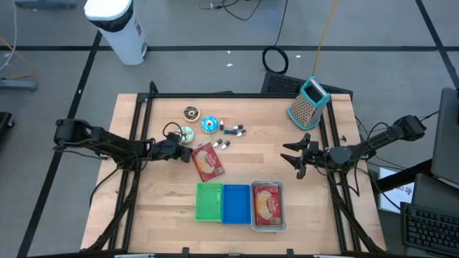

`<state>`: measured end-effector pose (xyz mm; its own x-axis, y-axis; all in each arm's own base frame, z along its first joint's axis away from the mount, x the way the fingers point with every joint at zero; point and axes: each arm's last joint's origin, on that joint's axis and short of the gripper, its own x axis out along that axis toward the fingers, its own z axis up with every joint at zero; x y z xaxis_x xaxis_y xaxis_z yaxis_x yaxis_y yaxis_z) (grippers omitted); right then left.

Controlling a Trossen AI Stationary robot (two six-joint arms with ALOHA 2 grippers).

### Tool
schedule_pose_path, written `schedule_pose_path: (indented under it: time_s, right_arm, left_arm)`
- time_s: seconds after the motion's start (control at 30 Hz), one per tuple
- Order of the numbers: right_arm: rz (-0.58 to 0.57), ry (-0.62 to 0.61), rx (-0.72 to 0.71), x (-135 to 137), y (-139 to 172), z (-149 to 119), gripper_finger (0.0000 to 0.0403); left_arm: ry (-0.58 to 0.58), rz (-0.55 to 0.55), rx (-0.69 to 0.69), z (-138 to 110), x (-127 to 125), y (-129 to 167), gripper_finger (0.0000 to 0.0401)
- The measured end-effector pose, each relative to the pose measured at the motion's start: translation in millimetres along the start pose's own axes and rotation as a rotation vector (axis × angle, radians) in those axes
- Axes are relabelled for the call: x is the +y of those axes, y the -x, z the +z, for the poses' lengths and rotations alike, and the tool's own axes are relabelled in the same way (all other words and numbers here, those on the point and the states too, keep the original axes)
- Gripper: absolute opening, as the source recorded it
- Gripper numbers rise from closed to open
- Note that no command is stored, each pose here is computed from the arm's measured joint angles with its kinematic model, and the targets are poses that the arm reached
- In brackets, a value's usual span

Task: Pick & Place Food Item
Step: Put the red popcorn bag into the white bin

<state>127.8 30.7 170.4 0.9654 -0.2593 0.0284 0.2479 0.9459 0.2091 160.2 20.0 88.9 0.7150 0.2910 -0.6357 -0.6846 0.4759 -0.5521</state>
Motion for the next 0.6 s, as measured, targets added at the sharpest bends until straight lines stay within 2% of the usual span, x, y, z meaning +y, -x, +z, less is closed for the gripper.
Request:
schedule_pose_path:
  time_s: [0.07, 0.23, 0.33, 0.6]
  right_arm:
    - [0.000, 0.000, -0.001, 0, 0, 0, 0.0199]
    - [0.000, -0.008, -0.001, 0, 0, 0, 0.0199]
    - [0.000, -0.008, 0.000, 0, 0, 0, 0.0199]
    - [-0.003, -0.009, -0.002, 0, 0, 0, 0.0199]
  left_arm:
    - [-0.058, -0.038, -0.026, 2, -4, 0, 0.0007]
    - [-0.189, -0.186, -0.138, 14, -20, 3, 0.0004]
    - [-0.249, -0.227, -0.192, 22, -32, 6, 0.0003]
    - [-0.457, -0.383, -0.359, 53, -77, 22, 0.0002]
